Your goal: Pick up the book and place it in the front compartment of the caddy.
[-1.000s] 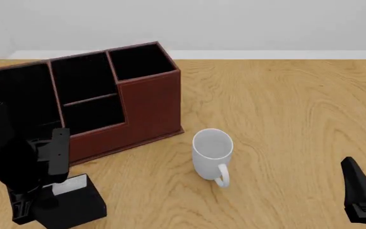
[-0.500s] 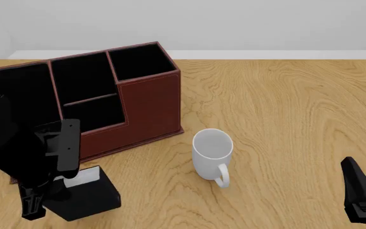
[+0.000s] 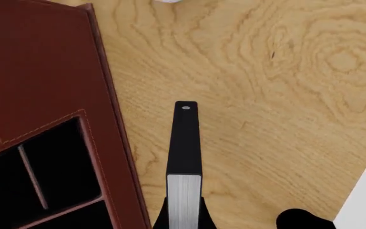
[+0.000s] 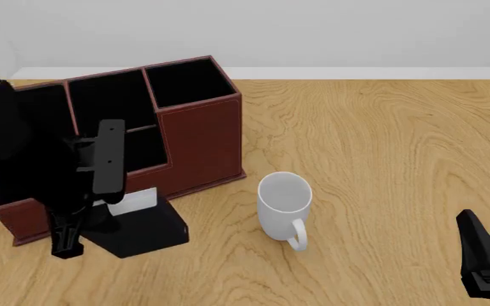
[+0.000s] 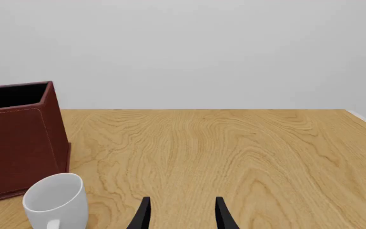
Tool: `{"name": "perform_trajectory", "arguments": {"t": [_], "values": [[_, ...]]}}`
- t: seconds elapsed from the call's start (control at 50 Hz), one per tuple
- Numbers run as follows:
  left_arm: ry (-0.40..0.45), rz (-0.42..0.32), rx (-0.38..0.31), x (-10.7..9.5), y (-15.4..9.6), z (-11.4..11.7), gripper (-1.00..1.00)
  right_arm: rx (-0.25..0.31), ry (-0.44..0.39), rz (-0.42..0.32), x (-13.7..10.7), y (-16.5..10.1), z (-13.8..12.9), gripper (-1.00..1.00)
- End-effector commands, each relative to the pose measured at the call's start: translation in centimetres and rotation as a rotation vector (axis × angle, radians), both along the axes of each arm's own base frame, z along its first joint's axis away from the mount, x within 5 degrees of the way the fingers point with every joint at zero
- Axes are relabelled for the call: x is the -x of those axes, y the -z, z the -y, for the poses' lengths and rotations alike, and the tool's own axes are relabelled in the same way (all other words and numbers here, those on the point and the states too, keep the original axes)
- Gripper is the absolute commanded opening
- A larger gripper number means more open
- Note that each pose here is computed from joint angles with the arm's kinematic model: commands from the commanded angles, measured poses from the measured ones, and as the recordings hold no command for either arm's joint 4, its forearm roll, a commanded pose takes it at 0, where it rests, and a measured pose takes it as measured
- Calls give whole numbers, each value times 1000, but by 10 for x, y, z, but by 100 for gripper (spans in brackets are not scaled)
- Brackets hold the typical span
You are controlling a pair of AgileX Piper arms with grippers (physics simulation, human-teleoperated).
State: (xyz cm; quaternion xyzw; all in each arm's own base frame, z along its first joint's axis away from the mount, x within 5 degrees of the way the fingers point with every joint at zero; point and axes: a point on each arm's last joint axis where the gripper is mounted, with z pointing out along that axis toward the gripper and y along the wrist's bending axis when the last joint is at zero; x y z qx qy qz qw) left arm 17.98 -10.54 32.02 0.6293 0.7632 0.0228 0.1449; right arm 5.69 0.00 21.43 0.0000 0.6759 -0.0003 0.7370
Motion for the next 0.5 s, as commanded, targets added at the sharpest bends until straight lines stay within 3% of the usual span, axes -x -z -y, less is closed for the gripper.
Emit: {"name": "perform_trajectory", "arguments": {"t": [0.02,0.1,0.16,0.22,0.44,0.5], "values": [[39,70,12,-17,-21,3,-100,0,0,0,0,0,0,100],[19,102,0,-30,-29,-12,-100,0,0,0,0,0,0,100],[-45,122,15,-42,-38,-17,-100,0,0,0,0,0,0,100],[-18,130,-3,-41,-37,-23,-100,0,0,0,0,0,0,100],[-39,127,73,-44,-48,16,-100,0,0,0,0,0,0,100],[-32,127,42,-49,-44,3,-100,0,0,0,0,0,0,100]]}}
